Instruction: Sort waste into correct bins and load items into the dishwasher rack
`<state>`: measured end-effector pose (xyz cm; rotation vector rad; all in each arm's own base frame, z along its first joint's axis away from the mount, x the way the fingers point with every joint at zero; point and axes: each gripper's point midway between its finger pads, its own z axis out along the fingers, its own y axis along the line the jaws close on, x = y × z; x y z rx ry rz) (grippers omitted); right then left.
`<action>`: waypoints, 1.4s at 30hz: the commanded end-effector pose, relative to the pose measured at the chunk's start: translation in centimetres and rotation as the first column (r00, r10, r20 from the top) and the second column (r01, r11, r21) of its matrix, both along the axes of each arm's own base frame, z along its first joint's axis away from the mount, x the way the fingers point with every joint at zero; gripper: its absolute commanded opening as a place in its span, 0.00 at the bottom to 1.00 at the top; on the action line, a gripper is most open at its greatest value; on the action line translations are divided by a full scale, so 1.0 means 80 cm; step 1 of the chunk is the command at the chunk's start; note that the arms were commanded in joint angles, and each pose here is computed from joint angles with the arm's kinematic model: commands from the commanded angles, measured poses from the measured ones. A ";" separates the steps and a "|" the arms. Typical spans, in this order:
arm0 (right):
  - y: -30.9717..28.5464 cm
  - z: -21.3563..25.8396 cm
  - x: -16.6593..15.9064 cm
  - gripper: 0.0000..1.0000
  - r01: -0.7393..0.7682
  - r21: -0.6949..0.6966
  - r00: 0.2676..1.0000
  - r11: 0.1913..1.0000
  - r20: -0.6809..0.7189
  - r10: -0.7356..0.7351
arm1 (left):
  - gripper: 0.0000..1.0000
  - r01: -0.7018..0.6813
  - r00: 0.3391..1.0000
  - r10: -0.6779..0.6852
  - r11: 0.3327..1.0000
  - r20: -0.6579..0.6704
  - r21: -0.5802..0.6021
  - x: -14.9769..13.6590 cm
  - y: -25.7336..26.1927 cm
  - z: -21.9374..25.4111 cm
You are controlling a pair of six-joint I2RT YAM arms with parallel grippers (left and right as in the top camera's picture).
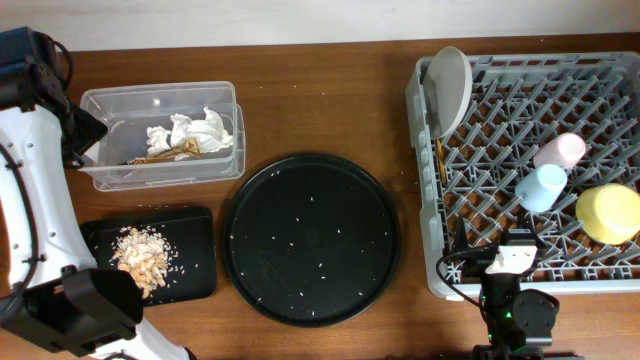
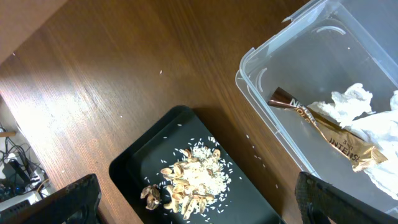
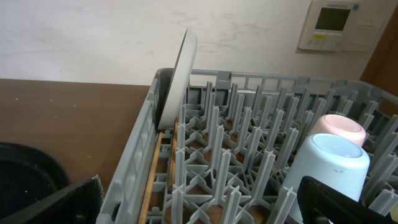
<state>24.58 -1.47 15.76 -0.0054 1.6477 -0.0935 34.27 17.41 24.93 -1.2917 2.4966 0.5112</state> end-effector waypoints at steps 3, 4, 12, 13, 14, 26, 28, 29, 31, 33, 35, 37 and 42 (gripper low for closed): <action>-0.001 -0.002 0.000 0.98 -0.001 -0.005 1.000 1.000 -0.002 0.001 | 0.99 -0.006 1.000 0.006 1.000 0.007 0.008 0.000 0.003 0.004; -0.001 -0.002 0.000 0.98 -0.001 -0.005 1.000 1.000 -0.002 0.001 | 0.99 -0.006 1.000 0.006 1.000 0.005 0.008 0.000 0.003 0.003; -0.001 -0.002 0.000 0.98 -0.001 -0.005 1.000 1.000 -0.002 0.001 | 0.99 0.010 0.997 -0.013 0.999 0.081 0.031 -0.010 -0.009 0.038; -0.001 -0.002 0.000 0.98 -0.001 -0.005 1.000 1.000 -0.003 0.001 | 0.99 0.014 0.996 -0.017 0.999 0.092 0.034 -0.012 -0.012 0.043; -0.001 -0.002 0.000 0.98 -0.001 -0.005 1.000 1.000 -0.002 0.001 | 0.99 0.024 0.993 -0.028 0.999 0.112 0.040 -0.014 -0.017 0.052; -0.001 -0.002 0.000 0.98 -0.001 -0.005 1.000 1.000 -0.002 0.001 | 0.99 0.134 0.985 -0.138 0.990 0.104 0.037 -0.116 -0.083 0.050; -0.001 -0.002 0.000 0.98 -0.001 -0.005 1.000 1.000 -0.003 0.001 | 0.99 0.153 0.984 -0.155 0.988 0.085 0.032 -0.138 -0.092 0.038; -0.001 -0.002 0.000 0.98 -0.001 -0.005 1.000 1.000 -0.002 0.001 | 0.99 0.165 0.983 -0.167 0.986 0.076 0.029 -0.151 -0.097 0.030; -0.001 -0.002 0.000 0.98 -0.001 -0.005 1.000 1.000 -0.002 0.001 | 0.99 0.187 0.980 -0.188 0.982 0.061 0.025 -0.172 -0.106 0.017; -0.001 -0.002 0.000 0.98 -0.001 -0.005 1.000 1.000 -0.002 0.001 | 0.99 0.209 0.977 -0.209 0.978 0.040 0.019 -0.198 -0.114 0.000; -0.001 -0.002 0.000 0.98 -0.001 -0.005 1.000 1.000 -0.002 0.001 | 0.99 0.221 0.974 -0.221 0.975 0.042 0.021 -0.215 -0.118 -0.011; -0.001 -0.002 0.000 0.98 -0.001 -0.005 1.000 1.000 -0.002 0.001 | 0.99 0.239 0.962 -0.241 0.971 0.126 0.034 -0.214 -0.123 -0.022; -0.001 -0.002 0.000 0.98 -0.001 -0.005 1.000 1.000 -0.002 0.001 | 0.99 0.514 0.789 -0.517 0.851 0.331 0.103 -0.181 -0.160 -0.041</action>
